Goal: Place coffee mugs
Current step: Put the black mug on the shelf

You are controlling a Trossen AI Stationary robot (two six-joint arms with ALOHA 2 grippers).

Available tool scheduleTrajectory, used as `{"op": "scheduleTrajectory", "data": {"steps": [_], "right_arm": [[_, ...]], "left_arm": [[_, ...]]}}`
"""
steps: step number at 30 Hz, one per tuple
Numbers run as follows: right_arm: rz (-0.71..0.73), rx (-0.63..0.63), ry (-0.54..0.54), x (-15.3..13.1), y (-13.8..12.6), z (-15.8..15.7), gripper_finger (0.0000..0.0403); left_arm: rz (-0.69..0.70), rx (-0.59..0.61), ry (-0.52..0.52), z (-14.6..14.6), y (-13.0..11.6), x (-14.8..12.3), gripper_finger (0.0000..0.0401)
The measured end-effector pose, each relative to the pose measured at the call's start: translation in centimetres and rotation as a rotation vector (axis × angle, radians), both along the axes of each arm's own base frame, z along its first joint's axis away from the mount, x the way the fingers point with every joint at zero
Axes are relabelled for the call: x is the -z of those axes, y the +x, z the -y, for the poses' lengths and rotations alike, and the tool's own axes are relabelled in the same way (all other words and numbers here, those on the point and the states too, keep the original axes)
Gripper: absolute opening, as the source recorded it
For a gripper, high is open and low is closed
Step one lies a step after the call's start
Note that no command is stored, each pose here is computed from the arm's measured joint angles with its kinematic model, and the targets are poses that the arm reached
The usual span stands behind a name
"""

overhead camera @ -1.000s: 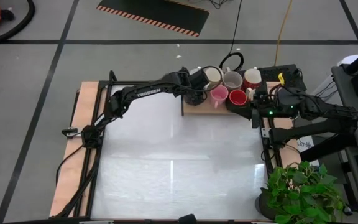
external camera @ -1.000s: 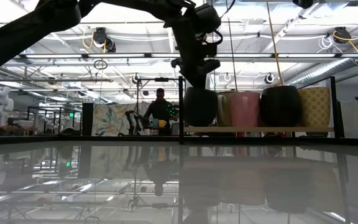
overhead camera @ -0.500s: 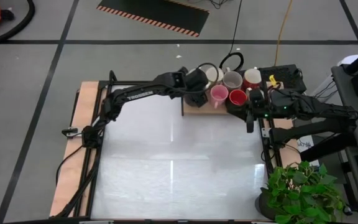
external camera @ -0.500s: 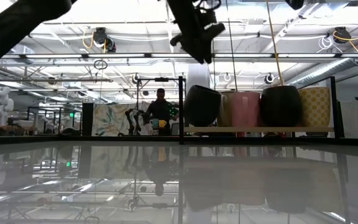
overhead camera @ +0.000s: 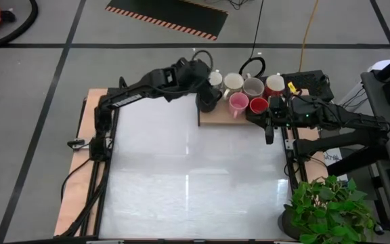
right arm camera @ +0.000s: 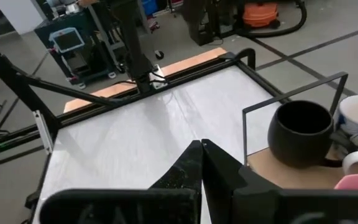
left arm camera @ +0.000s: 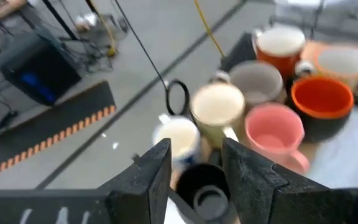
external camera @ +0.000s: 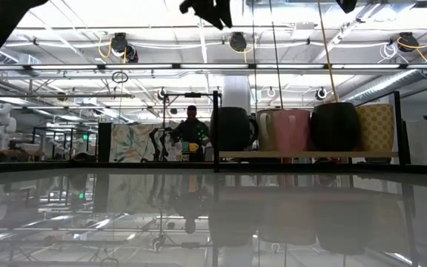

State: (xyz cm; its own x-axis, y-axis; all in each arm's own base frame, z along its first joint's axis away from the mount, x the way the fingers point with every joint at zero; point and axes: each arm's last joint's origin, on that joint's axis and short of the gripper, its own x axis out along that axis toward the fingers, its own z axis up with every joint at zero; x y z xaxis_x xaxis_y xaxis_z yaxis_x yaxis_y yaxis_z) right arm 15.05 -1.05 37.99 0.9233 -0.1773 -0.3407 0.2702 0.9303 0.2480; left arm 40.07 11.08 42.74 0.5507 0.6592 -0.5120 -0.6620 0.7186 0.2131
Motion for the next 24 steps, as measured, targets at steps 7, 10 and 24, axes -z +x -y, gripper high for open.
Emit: {"op": "scheduleTrajectory", "data": {"steps": [7,10,24], "right_arm": [[-0.003,0.009,-0.021,0.0,0.0,0.3,0.0],[0.003,0.007,-0.021,-0.1,0.0,0.2,0.0],[0.037,0.022,0.032,-0.3,0.1,0.2,0.0]], "left_arm": [[0.013,-0.041,0.035,-0.1,-1.6,-1.6,0.0147],[0.029,-0.041,0.038,0.0,-1.8,-1.9,0.0147],[0.022,-0.04,0.035,0.1,-1.7,-1.7,0.0147]]}}
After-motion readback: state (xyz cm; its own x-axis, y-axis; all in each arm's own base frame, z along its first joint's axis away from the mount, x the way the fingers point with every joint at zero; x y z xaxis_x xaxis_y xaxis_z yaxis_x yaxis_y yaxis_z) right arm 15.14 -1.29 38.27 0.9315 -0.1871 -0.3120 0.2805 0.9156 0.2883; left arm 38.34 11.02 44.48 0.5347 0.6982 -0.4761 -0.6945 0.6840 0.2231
